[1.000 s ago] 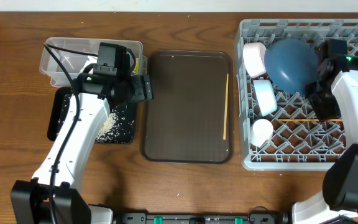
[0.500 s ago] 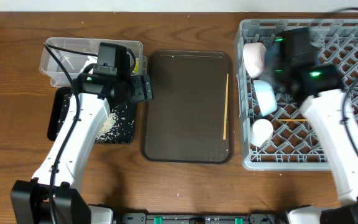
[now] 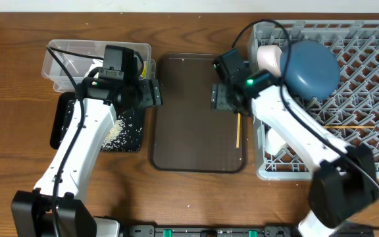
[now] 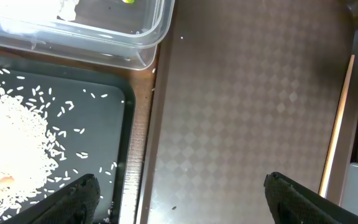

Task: Sort waste into correct bins and load items into the dishwasher rack
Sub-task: 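Grasp the second wooden chopstick on the tray with right gripper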

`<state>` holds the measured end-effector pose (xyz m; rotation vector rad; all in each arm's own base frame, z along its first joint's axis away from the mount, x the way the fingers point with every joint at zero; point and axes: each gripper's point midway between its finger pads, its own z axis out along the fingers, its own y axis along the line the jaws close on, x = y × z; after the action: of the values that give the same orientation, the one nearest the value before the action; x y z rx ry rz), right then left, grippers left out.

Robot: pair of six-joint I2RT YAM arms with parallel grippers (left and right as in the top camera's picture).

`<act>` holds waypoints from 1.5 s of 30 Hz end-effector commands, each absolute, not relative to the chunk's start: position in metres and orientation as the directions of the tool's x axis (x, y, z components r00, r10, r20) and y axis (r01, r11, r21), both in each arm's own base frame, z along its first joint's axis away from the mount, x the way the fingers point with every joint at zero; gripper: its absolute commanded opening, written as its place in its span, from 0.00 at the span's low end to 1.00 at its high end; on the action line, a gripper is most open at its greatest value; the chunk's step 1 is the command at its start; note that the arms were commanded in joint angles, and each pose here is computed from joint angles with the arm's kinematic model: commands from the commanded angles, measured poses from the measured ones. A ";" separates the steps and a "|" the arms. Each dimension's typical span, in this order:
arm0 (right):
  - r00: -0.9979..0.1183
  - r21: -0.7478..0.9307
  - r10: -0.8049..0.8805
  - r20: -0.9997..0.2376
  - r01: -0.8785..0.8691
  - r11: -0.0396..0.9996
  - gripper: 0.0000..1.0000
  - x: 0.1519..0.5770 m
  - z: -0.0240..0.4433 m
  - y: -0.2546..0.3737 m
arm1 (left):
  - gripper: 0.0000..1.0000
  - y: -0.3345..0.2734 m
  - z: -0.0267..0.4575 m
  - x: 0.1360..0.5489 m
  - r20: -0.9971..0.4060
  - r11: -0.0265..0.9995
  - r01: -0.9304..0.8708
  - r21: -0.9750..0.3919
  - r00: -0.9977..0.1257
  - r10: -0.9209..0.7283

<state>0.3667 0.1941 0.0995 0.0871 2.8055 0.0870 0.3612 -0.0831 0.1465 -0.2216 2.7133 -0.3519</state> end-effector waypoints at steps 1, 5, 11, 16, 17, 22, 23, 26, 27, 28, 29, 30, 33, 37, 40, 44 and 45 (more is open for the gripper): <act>-0.956 0.048 0.044 -0.288 0.032 0.998 0.80 0.365 0.085 0.195 | 0.88 -0.080 0.151 0.361 -0.379 0.959 -0.103 -0.266 -0.903 -0.202; -0.974 0.008 0.037 -0.222 0.036 0.999 0.77 0.360 0.062 0.189 | 0.88 -0.080 0.151 0.361 -0.379 0.959 -0.103 -0.266 -0.903 -0.202; -0.991 -0.017 0.016 -0.132 0.018 1.000 0.75 0.350 0.031 0.190 | 0.88 -0.080 0.151 0.361 -0.379 0.958 -0.103 -0.266 -0.903 -0.202; -0.997 -0.013 0.023 -0.073 0.024 1.000 0.76 0.345 0.013 0.189 | 0.88 -0.080 0.151 0.361 -0.379 0.959 -0.103 -0.266 -0.903 -0.202; -0.997 -0.011 0.027 -0.065 0.028 1.000 0.76 0.345 0.011 0.188 | 0.88 -0.080 0.151 0.361 -0.379 0.959 -0.103 -0.266 -0.903 -0.202; -0.998 0.011 0.033 -0.045 0.032 0.999 0.74 0.345 0.010 0.185 | 0.88 -0.080 0.151 0.361 -0.379 0.959 -0.103 -0.266 -0.903 -0.202; -0.999 0.014 0.025 -0.043 0.024 1.000 0.73 0.345 0.010 0.185 | 0.88 -0.080 0.151 0.361 -0.379 0.959 -0.103 -0.266 -0.903 -0.202; -0.999 0.018 0.005 -0.036 0.004 1.000 0.70 0.344 0.009 0.186 | 0.88 -0.080 0.151 0.361 -0.379 0.959 -0.103 -0.266 -0.903 -0.202; -1.000 0.022 -0.005 -0.027 -0.005 1.000 0.70 0.343 0.006 0.187 | 0.88 -0.080 0.151 0.361 -0.379 0.959 -0.103 -0.266 -0.903 -0.202; -1.000 0.024 -0.006 -0.020 -0.007 1.000 0.69 0.342 0.005 0.187 | 0.88 -0.080 0.151 0.361 -0.379 0.959 -0.103 -0.266 -0.903 -0.202; -1.000 0.024 -0.013 -0.009 -0.013 1.000 0.68 0.340 0.002 0.187 | 0.88 -0.080 0.151 0.361 -0.379 0.959 -0.103 -0.266 -0.903 -0.202; -1.000 0.026 -0.017 0.004 -0.017 1.000 0.68 0.338 -0.002 0.188 | 0.88 -0.080 0.151 0.361 -0.379 0.959 -0.103 -0.266 -0.903 -0.202; -0.999 0.031 -0.018 0.029 -0.017 0.999 0.63 0.335 -0.007 0.187 | 0.88 -0.080 0.151 0.361 -0.379 0.959 -0.103 -0.266 -0.903 -0.202; -0.999 0.043 -0.007 0.038 -0.005 0.999 0.49 0.336 -0.007 0.185 | 0.88 -0.080 0.151 0.361 -0.379 0.959 -0.103 -0.266 -0.903 -0.202; -0.999 0.043 -0.003 0.044 -0.001 0.999 0.38 0.335 -0.007 0.184 | 0.88 -0.080 0.151 0.361 -0.379 0.959 -0.103 -0.266 -0.903 -0.202; -0.999 0.041 -0.005 0.045 -0.003 0.999 0.29 0.335 -0.007 0.184 | 0.88 -0.080 0.151 0.361 -0.379 0.959 -0.103 -0.266 -0.903 -0.202; -0.999 0.043 -0.012 0.044 -0.010 0.999 0.27 0.335 -0.007 0.184 | 0.88 -0.080 0.151 0.361 -0.379 0.959 -0.103 -0.266 -0.903 -0.202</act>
<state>0.3368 0.1825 0.0004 -0.0036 3.1586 0.0478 0.3612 -0.0831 0.1465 -0.2215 2.7133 -0.3524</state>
